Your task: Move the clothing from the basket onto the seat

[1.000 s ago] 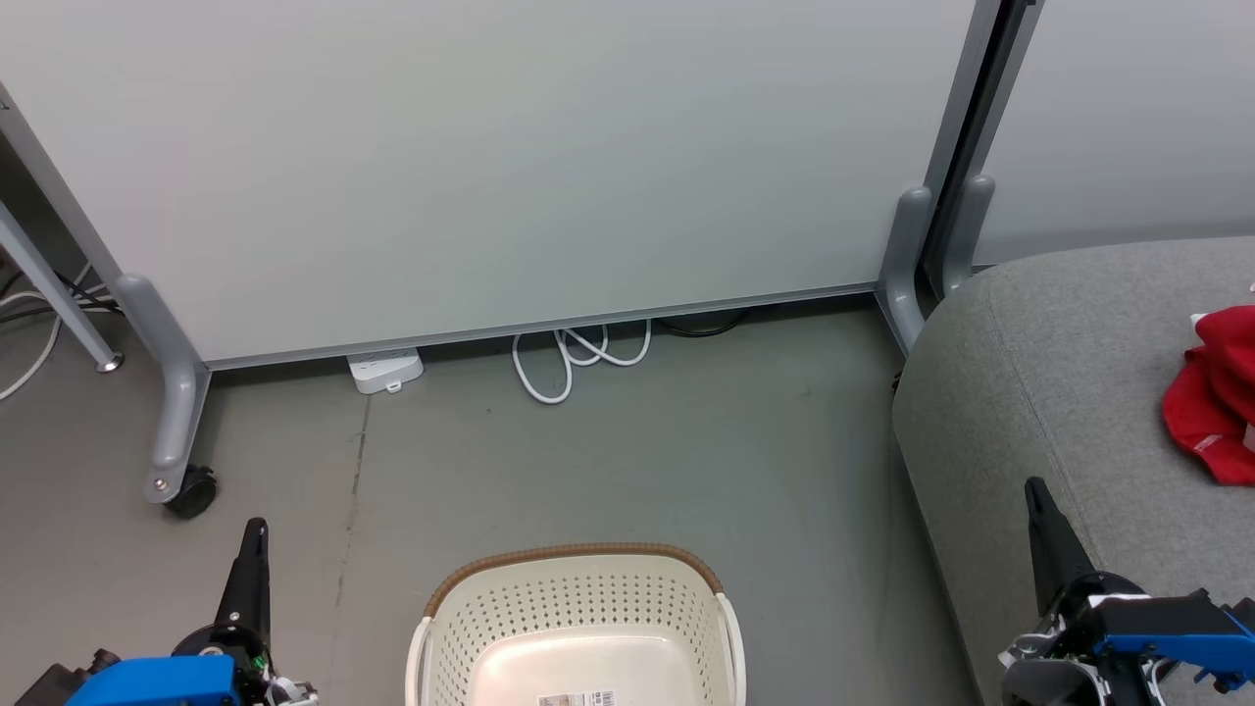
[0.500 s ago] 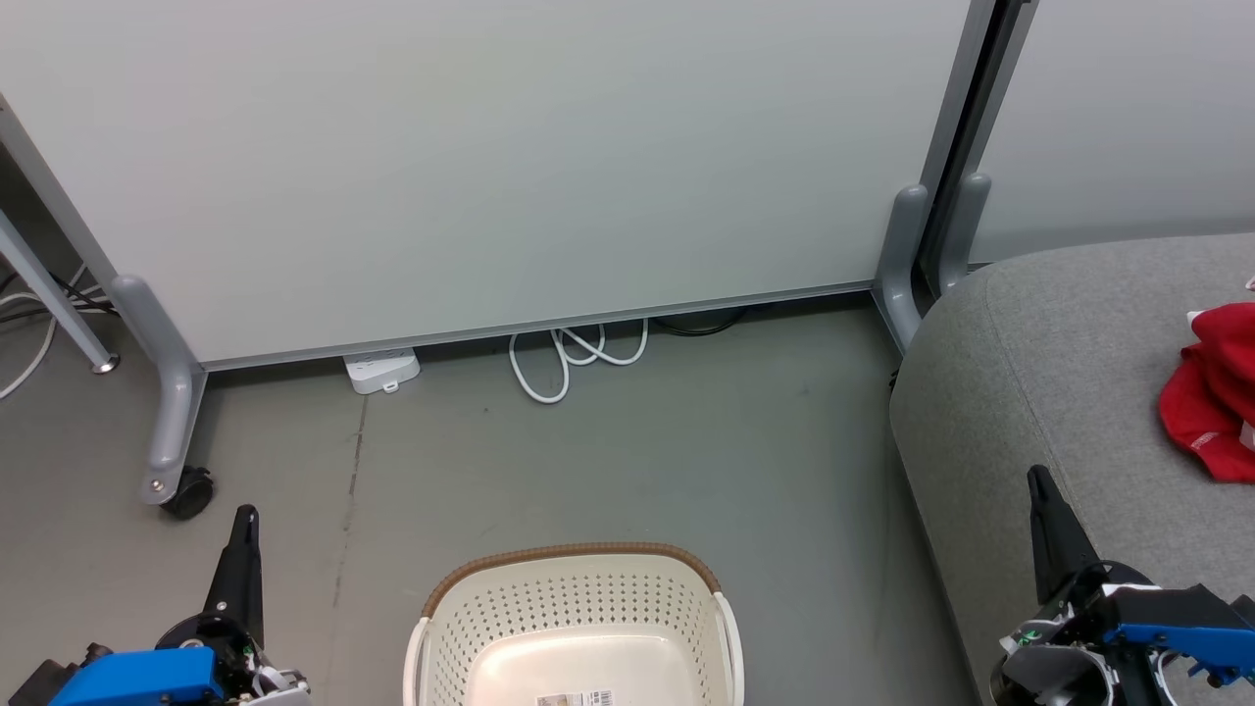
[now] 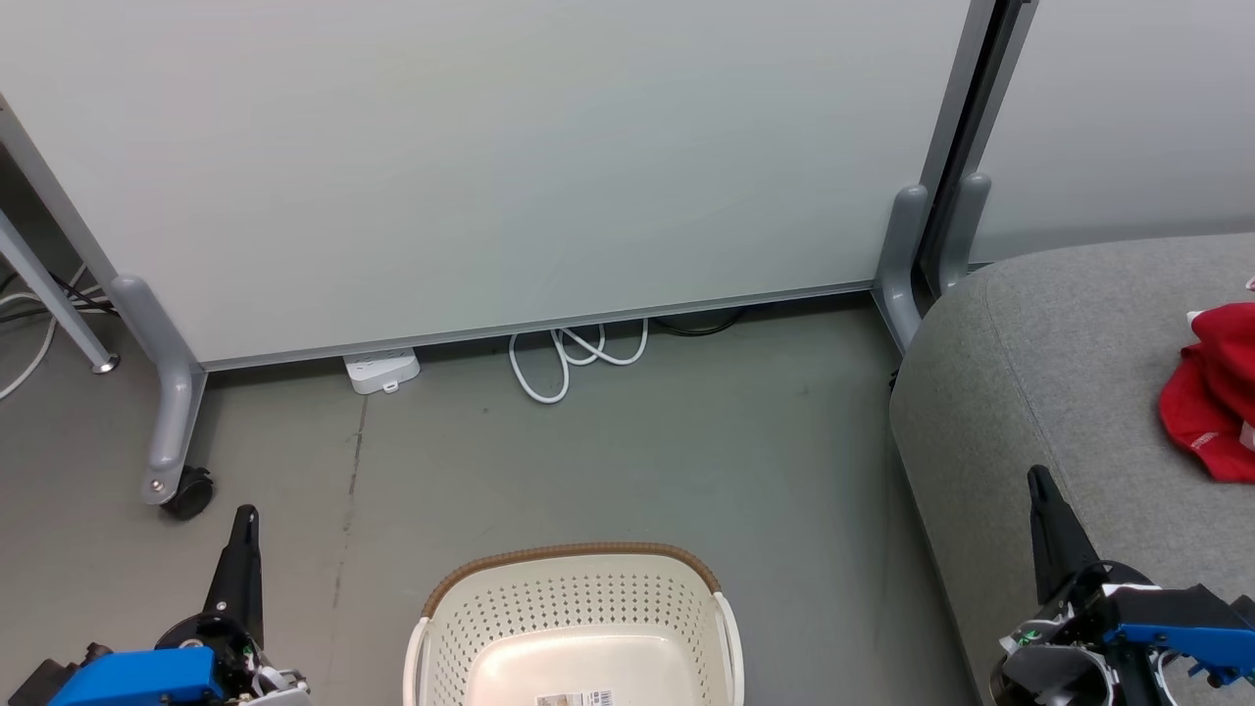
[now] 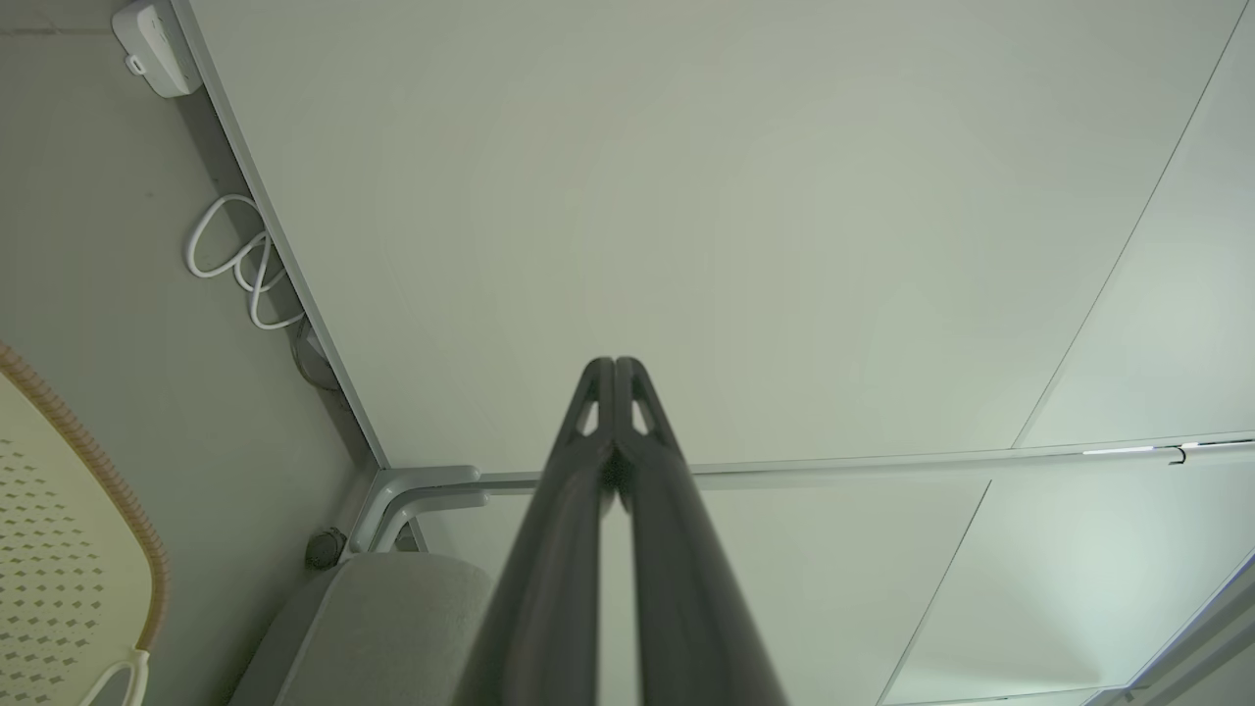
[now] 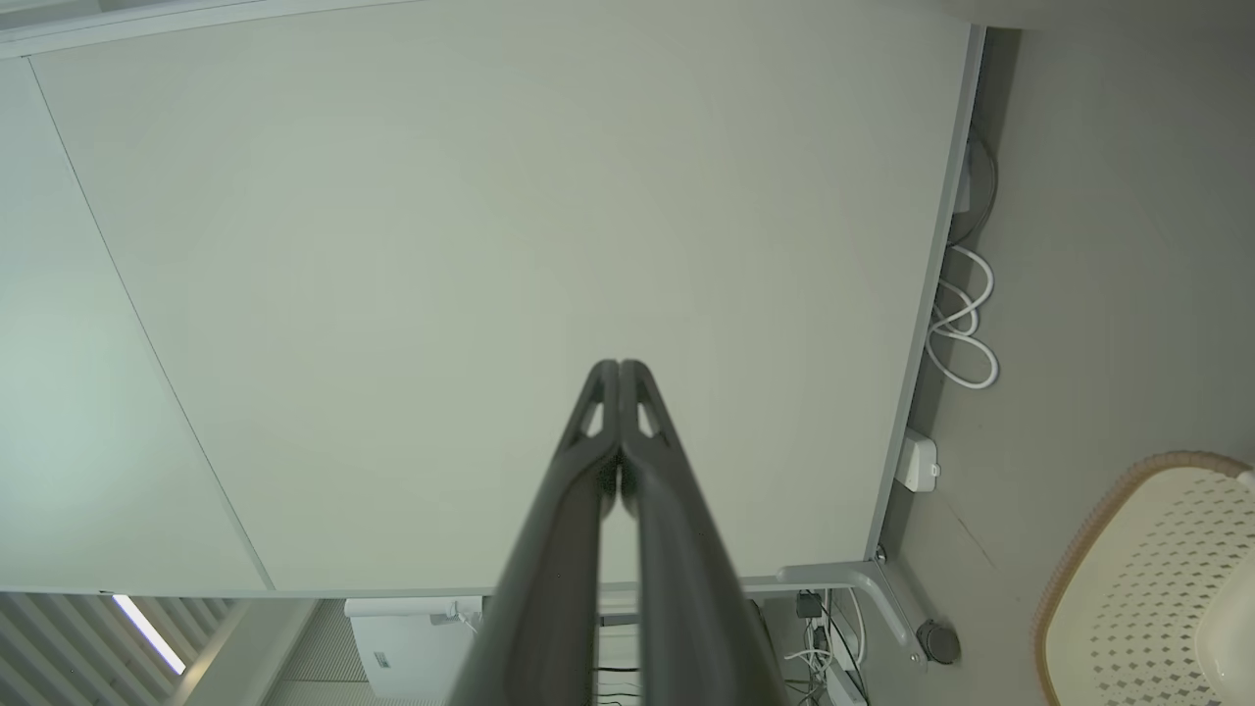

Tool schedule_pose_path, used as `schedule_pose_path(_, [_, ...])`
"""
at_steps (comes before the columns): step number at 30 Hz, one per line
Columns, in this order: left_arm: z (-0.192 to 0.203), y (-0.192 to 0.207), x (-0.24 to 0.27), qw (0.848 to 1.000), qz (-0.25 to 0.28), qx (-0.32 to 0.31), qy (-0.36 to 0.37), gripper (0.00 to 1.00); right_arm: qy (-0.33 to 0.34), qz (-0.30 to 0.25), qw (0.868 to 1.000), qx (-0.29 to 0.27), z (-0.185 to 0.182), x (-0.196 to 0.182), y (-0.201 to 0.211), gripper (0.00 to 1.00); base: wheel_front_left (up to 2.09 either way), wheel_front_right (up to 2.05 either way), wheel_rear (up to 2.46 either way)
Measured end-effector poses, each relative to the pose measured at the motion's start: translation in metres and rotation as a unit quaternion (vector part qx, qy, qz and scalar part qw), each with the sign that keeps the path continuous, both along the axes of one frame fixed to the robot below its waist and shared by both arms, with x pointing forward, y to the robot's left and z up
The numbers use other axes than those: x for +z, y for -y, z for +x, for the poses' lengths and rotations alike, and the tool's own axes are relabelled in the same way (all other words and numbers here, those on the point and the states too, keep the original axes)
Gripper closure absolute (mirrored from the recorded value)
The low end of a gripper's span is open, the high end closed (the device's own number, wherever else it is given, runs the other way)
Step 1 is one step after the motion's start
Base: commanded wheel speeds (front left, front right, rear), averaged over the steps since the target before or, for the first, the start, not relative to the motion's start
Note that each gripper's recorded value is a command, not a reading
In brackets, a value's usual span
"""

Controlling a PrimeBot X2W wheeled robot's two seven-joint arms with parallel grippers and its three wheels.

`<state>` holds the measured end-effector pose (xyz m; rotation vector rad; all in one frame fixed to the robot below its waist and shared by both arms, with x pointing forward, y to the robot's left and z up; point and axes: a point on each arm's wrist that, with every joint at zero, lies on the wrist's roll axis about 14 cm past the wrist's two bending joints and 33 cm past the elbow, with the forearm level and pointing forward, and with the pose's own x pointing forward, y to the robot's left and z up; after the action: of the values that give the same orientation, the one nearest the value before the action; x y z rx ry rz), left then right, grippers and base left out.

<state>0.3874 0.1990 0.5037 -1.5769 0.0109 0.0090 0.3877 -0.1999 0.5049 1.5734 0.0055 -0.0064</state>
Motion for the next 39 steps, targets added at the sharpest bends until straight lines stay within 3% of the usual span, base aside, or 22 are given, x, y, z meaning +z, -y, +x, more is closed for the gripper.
schedule_pose_path(39, [0.0000,-0.0004,0.0001,1.000,0.000,0.000,0.000,1.00,0.000,0.000,1.000,0.000,0.0000,-0.0001,0.0000,1.00,0.00,0.00,0.00])
